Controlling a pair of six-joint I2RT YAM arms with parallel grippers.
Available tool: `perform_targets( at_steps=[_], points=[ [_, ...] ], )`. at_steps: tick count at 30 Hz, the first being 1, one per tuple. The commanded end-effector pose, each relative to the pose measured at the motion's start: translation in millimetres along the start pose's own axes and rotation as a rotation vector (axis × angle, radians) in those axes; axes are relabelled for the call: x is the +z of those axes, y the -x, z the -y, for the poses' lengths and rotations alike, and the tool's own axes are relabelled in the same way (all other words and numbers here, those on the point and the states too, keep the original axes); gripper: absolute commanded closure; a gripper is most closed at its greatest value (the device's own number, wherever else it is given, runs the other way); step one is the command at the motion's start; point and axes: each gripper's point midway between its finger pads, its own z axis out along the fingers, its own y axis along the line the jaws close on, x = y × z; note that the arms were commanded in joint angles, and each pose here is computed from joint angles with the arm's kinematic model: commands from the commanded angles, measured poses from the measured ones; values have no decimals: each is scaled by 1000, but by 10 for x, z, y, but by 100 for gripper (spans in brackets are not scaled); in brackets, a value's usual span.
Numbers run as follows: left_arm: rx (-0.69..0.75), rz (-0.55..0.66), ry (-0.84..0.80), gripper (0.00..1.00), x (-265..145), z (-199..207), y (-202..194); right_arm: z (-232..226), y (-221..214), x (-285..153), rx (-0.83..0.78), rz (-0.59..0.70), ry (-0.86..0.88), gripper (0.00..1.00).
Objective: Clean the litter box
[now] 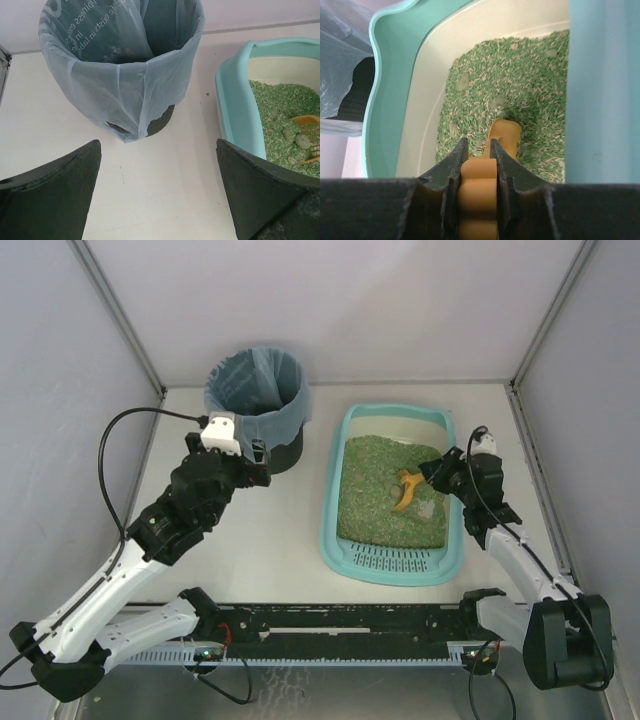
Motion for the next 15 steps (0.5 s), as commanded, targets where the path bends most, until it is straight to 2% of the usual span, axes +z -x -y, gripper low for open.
perform_targets(
  at_steps=[1, 8, 15],
  points=[
    [-35, 19, -6, 0, 21, 15, 14, -231, -549, 17, 107, -203, 122, 100],
    [-37, 16, -9, 0, 30, 24, 4, -328, -711, 82, 109, -242, 139, 100],
    [-47, 22, 3, 0, 24, -4, 8, -390, -597, 10, 141, -199, 161, 100]
  ],
)
